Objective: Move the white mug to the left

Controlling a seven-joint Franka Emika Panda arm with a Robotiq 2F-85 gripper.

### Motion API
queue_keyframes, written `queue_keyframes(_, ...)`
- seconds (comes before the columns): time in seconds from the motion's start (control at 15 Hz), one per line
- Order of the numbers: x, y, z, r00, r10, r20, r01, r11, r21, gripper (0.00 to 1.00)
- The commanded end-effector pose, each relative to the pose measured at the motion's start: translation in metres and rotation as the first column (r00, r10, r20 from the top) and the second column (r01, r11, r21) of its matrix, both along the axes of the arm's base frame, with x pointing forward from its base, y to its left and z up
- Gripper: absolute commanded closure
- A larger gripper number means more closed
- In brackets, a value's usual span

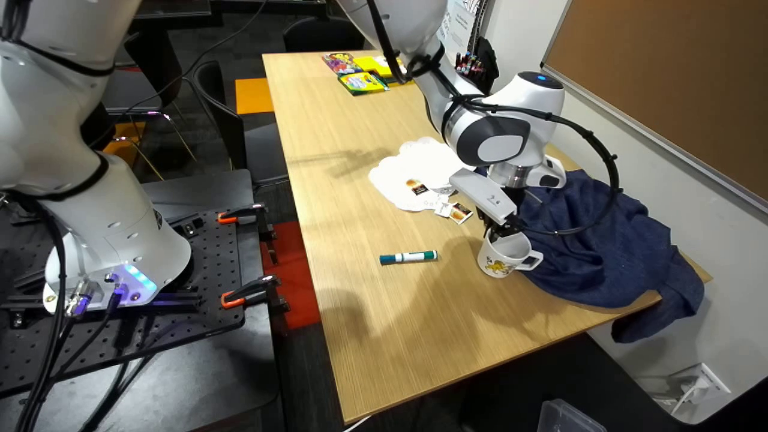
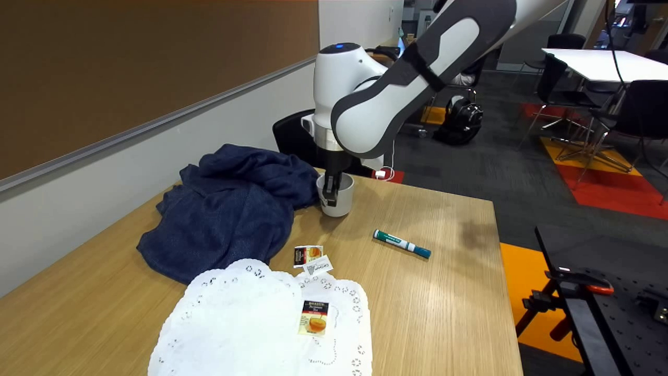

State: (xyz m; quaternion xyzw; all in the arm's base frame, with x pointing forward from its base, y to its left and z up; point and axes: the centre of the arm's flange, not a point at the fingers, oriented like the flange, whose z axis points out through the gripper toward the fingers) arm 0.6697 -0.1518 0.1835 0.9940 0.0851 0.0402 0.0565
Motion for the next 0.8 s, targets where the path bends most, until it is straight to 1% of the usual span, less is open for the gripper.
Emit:
queue_keyframes(0.0, -0.014, 0.017, 0.028, 1.000, 0.013, -0.016, -0.013, 1.000, -0.002, 0.97)
queue_keyframes(0.4, -0.038, 0.036, 0.032, 0.997, 0.066, -0.039, -0.067, 0.997, -0.024, 0.97)
queue_keyframes(0.73, -0.062, 0.058, 0.024, 0.985, 0.154, -0.081, -0.158, 0.986, -0.049, 0.97)
